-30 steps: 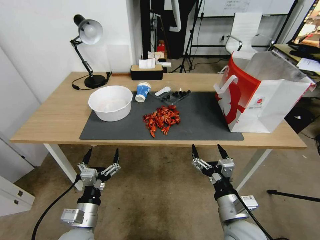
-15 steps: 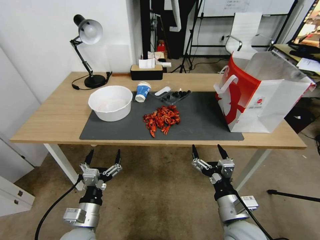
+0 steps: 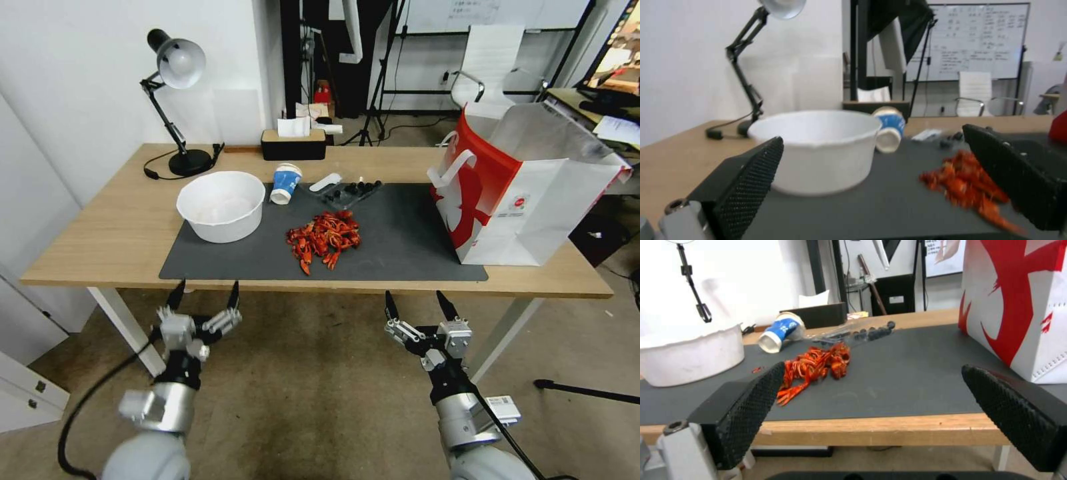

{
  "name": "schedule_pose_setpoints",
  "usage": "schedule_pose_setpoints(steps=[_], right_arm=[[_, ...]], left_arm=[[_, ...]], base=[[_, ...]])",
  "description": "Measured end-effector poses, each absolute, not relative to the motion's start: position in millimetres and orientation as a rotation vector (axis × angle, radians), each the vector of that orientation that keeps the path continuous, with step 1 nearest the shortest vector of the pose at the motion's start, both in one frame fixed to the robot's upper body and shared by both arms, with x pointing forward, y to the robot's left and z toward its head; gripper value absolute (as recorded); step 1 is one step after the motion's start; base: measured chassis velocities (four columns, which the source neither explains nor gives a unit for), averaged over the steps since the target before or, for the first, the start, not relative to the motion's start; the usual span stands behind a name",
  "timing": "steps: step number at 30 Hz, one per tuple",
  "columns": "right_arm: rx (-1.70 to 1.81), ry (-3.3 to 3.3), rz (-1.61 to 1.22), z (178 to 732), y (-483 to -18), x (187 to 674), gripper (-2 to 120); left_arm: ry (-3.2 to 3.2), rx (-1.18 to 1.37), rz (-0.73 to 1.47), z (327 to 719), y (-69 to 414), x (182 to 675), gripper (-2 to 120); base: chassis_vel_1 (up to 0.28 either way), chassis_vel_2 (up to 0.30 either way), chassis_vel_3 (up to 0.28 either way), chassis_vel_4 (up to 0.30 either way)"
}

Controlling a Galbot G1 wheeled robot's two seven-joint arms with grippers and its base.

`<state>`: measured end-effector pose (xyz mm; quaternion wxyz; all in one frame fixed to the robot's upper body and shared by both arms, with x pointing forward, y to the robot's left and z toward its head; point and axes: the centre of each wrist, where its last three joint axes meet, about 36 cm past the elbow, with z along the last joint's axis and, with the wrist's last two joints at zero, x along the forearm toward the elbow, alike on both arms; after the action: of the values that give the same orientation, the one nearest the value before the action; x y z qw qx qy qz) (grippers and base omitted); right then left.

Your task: Pick up the trash from the table and place it into the takeout bag.

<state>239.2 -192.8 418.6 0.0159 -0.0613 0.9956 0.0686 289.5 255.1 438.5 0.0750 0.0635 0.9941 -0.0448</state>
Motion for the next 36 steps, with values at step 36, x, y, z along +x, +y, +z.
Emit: schedule_pose_setpoints(steps=[36], right_arm=[[-0.131,3.110,0.142,418.1,-193.7,230.1,100]], left_arm=[[3.371,0.450,-0.118,600.1,209.0,563.2,100]], base=[[0.000,0.000,0.000,0.000]])
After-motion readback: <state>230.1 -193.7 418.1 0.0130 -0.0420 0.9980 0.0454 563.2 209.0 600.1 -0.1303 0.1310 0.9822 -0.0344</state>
